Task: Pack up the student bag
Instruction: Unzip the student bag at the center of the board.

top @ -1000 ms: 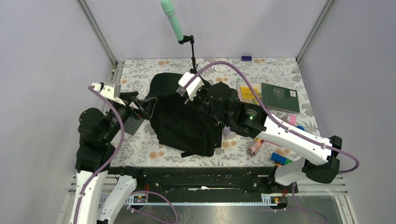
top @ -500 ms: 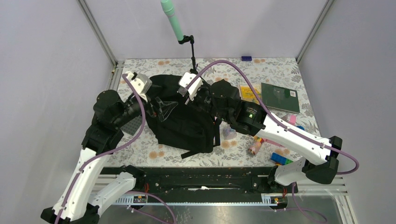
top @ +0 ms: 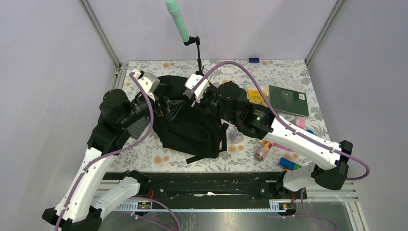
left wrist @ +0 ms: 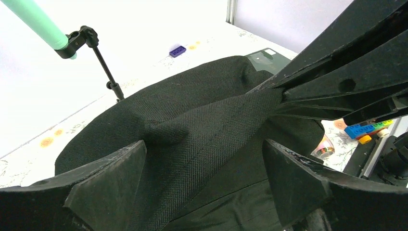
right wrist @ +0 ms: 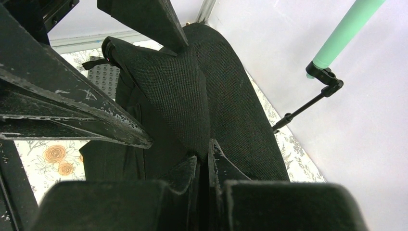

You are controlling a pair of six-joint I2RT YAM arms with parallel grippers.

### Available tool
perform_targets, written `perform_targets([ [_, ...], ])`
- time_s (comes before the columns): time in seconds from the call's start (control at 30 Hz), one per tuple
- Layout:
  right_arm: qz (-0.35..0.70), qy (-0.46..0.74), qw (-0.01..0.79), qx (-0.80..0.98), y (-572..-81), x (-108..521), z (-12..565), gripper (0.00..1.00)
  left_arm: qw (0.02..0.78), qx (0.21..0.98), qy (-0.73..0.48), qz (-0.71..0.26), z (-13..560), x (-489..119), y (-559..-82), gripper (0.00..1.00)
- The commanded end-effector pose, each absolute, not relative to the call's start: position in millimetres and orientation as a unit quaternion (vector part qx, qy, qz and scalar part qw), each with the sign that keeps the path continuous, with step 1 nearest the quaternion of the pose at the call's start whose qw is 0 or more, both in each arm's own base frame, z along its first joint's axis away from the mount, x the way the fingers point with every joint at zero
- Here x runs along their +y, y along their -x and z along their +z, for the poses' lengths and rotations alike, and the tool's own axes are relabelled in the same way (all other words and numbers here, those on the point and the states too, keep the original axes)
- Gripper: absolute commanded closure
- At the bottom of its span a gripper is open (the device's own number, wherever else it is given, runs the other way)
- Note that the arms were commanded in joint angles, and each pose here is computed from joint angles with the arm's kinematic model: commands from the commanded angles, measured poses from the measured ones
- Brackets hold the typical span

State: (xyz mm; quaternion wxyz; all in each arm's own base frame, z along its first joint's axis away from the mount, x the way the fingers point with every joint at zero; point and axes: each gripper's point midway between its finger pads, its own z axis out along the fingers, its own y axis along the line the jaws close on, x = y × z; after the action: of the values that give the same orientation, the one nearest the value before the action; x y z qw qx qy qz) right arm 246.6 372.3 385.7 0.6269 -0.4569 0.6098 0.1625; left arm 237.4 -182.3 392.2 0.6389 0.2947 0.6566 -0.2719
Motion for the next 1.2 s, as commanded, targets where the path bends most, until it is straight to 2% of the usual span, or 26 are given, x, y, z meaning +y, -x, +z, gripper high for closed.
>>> perform_targets([
  [0.0,0.198,0.431,0.666,0.576,-241,372,423,1.00,0.693,0.599,-0.298,-0.269,439,-182,-235,0.05],
  [0.1,0.199,0.431,0.665,0.577,-241,372,422,1.00,0.694,0.603,-0.295,-0.260,438,-181,-240,0.08],
  [0.27,0.197,0.431,0.664,0.578,-242,372,420,1.00,0.689,0.603,-0.305,-0.263,436,-187,-243,0.52],
  [0.37,0.175,0.406,0.677,0.588,-253,366,424,1.00,0.688,0.603,-0.307,-0.261,435,-188,-242,0.83],
  [0.43,0.155,0.385,0.691,0.592,-263,361,428,0.88,0.692,0.604,-0.302,-0.255,436,-185,-243,0.98],
  [0.6,0.080,0.337,0.710,0.614,-301,347,435,0.62,0.704,0.610,-0.275,-0.237,440,-175,-248,1.00],
  [0.73,0.052,0.291,0.730,0.616,-331,342,444,0.48,0.716,0.617,-0.233,-0.228,447,-165,-255,1.00],
  [0.87,0.057,0.261,0.734,0.625,-346,340,456,0.42,0.720,0.625,-0.190,-0.234,455,-158,-259,1.00],
  [0.93,0.075,0.254,0.729,0.631,-342,340,459,0.37,0.707,0.645,-0.168,-0.237,452,-157,-264,1.00],
  [1.03,0.120,0.231,0.707,0.658,-327,332,448,0.19,0.679,0.679,-0.129,-0.249,444,-157,-270,1.00],
  [1.17,0.250,0.121,0.664,0.694,-292,312,435,0.11,0.653,0.712,-0.073,-0.247,434,-150,-279,1.00],
])
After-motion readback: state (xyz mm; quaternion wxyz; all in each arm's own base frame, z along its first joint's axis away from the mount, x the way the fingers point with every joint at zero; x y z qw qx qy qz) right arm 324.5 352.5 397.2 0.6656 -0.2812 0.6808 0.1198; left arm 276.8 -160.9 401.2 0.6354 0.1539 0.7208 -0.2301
